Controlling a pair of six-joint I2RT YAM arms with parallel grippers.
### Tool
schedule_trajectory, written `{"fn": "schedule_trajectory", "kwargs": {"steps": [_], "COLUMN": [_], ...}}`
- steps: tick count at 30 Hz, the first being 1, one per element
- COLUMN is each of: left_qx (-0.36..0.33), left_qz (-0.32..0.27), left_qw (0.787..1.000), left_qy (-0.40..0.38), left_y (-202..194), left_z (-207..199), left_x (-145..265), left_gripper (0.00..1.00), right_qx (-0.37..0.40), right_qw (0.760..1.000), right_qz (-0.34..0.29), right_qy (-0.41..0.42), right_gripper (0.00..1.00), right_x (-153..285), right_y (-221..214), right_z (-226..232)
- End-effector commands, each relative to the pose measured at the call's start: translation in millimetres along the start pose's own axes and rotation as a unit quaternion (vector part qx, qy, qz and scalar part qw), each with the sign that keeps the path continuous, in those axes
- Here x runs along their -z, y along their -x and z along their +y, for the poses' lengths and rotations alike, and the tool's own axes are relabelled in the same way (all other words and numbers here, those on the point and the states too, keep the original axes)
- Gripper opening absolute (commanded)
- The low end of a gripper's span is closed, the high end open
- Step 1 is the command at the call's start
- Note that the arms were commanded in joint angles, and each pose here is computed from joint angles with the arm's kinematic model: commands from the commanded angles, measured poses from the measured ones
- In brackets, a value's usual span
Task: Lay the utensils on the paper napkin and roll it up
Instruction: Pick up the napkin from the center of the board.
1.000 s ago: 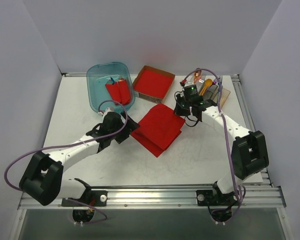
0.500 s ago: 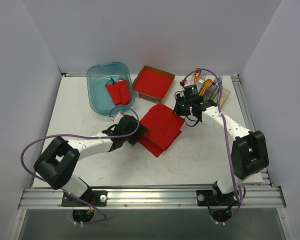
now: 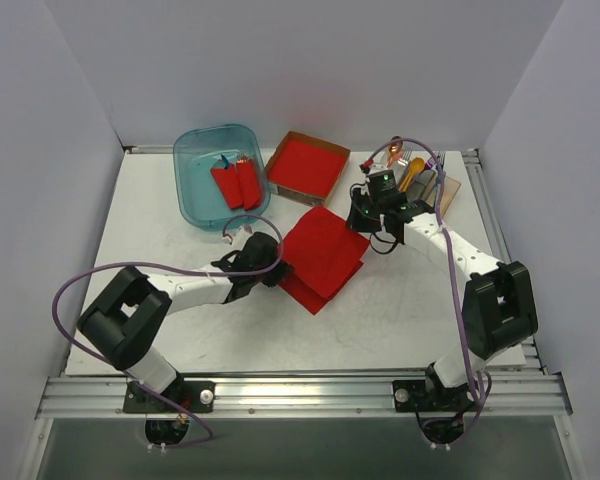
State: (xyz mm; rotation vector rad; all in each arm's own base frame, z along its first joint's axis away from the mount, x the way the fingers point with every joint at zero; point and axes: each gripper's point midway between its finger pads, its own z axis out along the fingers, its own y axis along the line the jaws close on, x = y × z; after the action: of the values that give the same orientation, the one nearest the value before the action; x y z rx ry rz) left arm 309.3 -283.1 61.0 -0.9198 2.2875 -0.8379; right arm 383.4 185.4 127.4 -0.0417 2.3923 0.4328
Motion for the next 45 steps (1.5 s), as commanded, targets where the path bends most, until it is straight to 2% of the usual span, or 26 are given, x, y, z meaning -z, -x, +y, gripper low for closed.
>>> {"fn": "schedule_trajectory", "kwargs": {"steps": [1, 3, 6, 12, 16, 19, 26, 29, 34, 45], "left_qx": [0.005, -0.001, -0.016, -0.062, -0.080, -0.094, -0.140, -0.152, -0.161, -0.172], "left_qz": [-0.027, -0.037, -0.072, -0.174, -0.215, -0.230, -0.252, -0.273, -0.298, -0.317], "left_qw": [0.998, 0.997, 0.993, 0.974, 0.964, 0.960, 0.951, 0.944, 0.934, 0.927], "left_qy": [-0.049, -0.067, -0.095, -0.130, -0.132, -0.127, -0.113, -0.110, -0.113, -0.105], "left_y": [10, 16, 36, 93, 120, 134, 151, 159, 167, 174], "left_z": [-35, -46, -72, -119, -121, -116, -100, -95, -93, -86], "left_x": [8, 21, 49, 135, 179, 202, 219, 229, 242, 255], "left_gripper": [0.02, 0.02, 0.02, 0.02, 0.03, 0.02, 0.02, 0.02, 0.03, 0.03], "right_qx": [0.005, 0.001, -0.010, -0.017, 0.003, 0.011, -0.040, -0.079, -0.096, -0.086], "right_qw": [1.000, 1.000, 1.000, 1.000, 0.999, 0.999, 0.993, 0.991, 0.989, 0.988], "right_qz": [-0.002, -0.001, -0.003, -0.001, 0.027, 0.042, 0.087, 0.083, 0.085, 0.087], "right_qy": [0.004, -0.003, -0.007, -0.006, 0.018, -0.002, -0.062, -0.063, -0.071, -0.093], "right_gripper": [0.19, 0.32, 0.37, 0.36, 0.34, 0.35, 0.41, 0.52, 0.50, 0.43], "right_x": [0, 1, 5, 10, 3, -2, -7, -7, -15, -30], "right_y": [0, -3, -6, -14, -33, -43, -79, -88, -103, -102], "right_z": [-1, -5, -13, -22, -18, -26, -49, -48, -54, -61]}}
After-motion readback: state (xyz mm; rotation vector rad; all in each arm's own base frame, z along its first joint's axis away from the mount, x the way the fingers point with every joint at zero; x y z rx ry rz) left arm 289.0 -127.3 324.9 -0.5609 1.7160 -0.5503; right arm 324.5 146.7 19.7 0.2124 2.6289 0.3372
